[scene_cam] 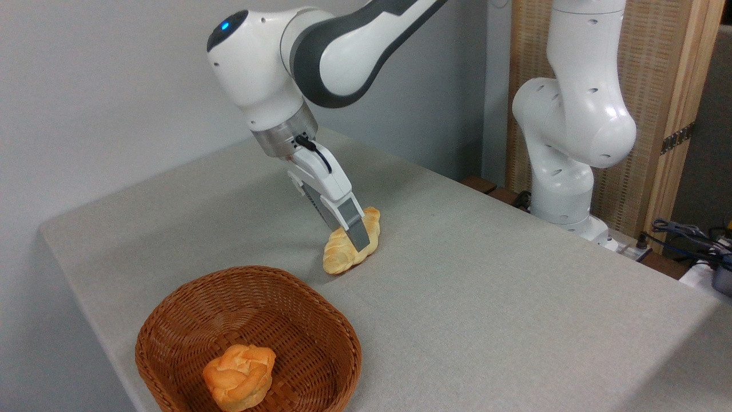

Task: Put bread into the basket
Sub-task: 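Lower the open gripper down onto the elongated golden bread roll, then close the gripper fingers around the middle of the bread roll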

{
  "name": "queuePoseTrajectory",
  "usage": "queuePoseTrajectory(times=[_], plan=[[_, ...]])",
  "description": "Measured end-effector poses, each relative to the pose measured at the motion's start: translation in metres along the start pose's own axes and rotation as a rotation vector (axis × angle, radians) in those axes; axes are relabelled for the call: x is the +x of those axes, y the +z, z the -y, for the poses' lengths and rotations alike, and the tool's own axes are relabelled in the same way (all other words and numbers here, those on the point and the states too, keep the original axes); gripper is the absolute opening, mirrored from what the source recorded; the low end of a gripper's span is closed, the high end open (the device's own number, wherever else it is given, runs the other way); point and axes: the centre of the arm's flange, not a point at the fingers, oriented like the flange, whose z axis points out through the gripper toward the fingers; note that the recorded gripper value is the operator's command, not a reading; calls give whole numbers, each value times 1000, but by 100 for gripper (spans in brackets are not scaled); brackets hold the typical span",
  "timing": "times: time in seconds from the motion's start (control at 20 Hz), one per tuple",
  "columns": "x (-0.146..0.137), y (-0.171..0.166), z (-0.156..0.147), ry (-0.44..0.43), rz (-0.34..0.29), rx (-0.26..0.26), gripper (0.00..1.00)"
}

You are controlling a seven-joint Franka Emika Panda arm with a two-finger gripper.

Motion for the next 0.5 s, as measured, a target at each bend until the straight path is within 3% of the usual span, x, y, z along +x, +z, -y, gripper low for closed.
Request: queuePoseTrajectory(times=[0.15, 0.5], plan=[[7, 5, 1, -51, -23, -13, 100], [16, 14, -2, -44, -13, -21, 100]])
